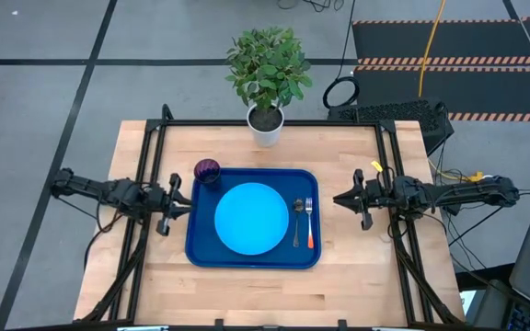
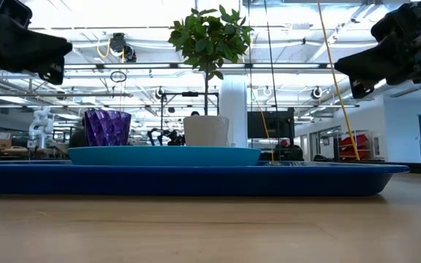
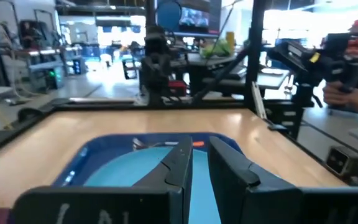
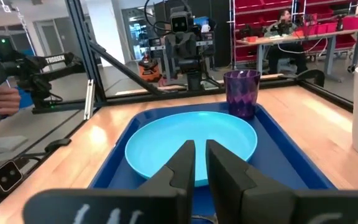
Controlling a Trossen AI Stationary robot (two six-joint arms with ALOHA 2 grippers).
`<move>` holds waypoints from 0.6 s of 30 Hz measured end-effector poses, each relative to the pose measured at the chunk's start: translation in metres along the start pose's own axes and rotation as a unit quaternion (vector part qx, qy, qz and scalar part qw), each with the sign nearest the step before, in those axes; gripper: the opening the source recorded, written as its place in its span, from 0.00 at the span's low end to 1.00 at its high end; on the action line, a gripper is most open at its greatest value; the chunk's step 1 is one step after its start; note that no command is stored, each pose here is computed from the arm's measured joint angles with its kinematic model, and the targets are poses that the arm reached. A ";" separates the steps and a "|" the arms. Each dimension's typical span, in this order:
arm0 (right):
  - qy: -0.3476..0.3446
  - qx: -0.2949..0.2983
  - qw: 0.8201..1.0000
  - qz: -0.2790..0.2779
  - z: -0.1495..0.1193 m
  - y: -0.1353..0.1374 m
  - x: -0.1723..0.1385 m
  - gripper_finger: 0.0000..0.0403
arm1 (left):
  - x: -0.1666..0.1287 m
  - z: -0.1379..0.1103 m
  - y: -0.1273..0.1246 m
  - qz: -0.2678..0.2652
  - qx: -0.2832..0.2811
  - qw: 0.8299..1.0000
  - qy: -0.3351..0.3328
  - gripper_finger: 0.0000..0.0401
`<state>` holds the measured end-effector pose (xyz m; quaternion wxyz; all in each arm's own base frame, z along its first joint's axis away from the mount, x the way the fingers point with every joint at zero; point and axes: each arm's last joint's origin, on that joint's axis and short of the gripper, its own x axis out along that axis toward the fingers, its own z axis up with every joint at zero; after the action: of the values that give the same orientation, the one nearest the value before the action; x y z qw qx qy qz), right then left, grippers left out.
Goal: Pick and place plate/cup/fork/spoon on tray
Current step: Return to Home Position
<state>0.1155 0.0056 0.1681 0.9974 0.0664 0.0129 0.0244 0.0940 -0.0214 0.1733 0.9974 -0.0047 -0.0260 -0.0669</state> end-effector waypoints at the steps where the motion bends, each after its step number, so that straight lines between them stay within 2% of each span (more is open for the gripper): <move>1: 0.001 0.000 1.000 0.000 0.000 0.000 0.000 0.08 | 0.000 -0.003 0.000 -0.002 -0.002 1.000 0.004 0.13; 15: 0.009 -0.004 1.000 -0.002 -0.002 0.000 0.000 0.08 | 0.001 -0.003 0.011 0.005 0.012 1.000 0.003 0.13; 18: 0.003 -0.005 1.000 -0.001 -0.001 0.000 0.000 0.08 | 0.001 -0.004 0.013 -0.008 0.006 1.000 0.007 0.13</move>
<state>0.1156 0.0056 0.1674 0.9977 0.0611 0.0162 0.0239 0.0968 -0.0082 0.1697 0.9970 0.0025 -0.0197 -0.0747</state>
